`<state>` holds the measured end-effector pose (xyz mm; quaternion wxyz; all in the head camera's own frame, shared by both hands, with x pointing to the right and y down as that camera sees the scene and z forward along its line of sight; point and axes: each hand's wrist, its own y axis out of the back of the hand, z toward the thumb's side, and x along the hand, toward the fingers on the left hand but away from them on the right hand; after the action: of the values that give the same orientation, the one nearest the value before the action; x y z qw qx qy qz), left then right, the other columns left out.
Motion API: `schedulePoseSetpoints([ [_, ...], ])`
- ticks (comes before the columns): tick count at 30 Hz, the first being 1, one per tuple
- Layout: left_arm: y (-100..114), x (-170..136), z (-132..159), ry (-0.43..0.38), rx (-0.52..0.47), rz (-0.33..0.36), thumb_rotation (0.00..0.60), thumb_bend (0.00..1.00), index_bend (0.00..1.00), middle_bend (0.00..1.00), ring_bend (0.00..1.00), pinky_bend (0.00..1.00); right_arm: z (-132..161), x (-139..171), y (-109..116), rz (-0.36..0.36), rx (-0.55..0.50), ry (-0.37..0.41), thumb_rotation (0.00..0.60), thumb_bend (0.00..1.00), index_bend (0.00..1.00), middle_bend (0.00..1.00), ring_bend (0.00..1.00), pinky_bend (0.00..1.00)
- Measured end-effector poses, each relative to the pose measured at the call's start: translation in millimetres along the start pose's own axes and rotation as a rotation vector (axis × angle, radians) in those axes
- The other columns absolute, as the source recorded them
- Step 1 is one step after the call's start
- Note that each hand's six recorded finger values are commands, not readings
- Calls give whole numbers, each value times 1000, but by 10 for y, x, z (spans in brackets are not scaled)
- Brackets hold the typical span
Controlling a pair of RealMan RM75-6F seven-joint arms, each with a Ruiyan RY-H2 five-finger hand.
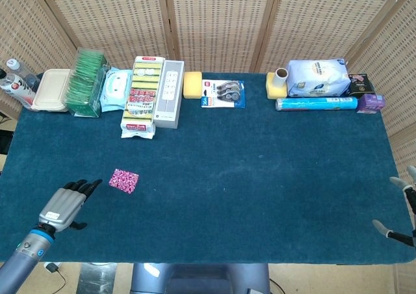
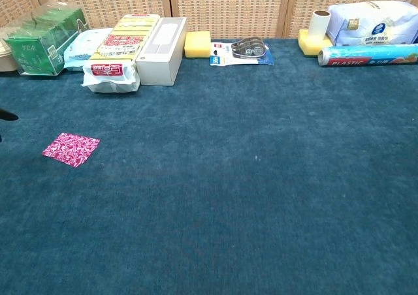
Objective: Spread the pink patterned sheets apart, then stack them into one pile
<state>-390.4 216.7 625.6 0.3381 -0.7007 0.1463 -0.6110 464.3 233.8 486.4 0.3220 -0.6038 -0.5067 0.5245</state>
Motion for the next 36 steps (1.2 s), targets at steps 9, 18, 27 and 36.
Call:
schedulePoseSetpoints([
  [9,87,315,44,55,83,-38,600,6,0,0,0,69,-20,-13,20,-2,-28,1,600,0,191,1,0,6],
  [18,104,473,219,33,119,-19,600,7,69,0,0,49,-27,-17,28,-2,-40,5,600,0,191,1,0,5],
  [27,84,541,354,-4,148,-32,600,8,265,0,0,49,-45,-22,47,-5,-57,4,600,0,190,1,0,5],
  [36,52,626,388,3,153,-33,600,9,264,0,0,49,-54,-24,59,-3,-76,4,600,0,191,1,0,5],
])
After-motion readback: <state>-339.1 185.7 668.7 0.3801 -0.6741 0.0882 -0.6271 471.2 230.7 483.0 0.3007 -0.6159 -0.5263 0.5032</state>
